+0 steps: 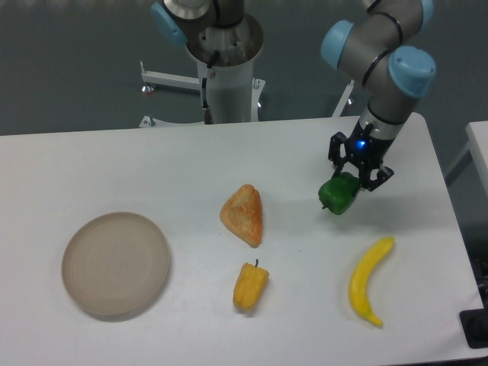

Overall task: Pick up the green pepper from the table
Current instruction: 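Close the gripper on the green pepper and lift it up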

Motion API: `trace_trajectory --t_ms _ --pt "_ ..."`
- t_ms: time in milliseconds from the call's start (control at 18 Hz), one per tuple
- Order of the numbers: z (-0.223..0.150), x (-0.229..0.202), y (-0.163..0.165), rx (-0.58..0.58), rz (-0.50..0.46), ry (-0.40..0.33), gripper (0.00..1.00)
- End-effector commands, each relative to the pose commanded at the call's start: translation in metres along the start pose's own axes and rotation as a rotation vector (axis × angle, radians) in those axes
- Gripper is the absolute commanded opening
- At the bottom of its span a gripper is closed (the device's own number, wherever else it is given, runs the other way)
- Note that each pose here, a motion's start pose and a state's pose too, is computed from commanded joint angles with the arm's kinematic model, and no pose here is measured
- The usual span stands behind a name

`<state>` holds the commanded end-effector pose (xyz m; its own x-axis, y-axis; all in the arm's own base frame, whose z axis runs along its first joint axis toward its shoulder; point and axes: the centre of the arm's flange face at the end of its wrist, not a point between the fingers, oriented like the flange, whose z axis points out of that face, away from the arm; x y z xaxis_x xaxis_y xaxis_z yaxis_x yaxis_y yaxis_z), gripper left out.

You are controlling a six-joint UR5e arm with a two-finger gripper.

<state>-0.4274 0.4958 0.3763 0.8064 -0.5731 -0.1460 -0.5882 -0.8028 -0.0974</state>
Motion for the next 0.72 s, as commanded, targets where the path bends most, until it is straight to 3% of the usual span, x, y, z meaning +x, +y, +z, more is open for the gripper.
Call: trace_trajectory --t_ms 278,722 --pt "-0.017 -0.015 -0.031 -0.025 0.036 -0.055 0.33" --pt "-0.009 -0.021 -0.054 -0.031 0.072 -0.059 0.33"
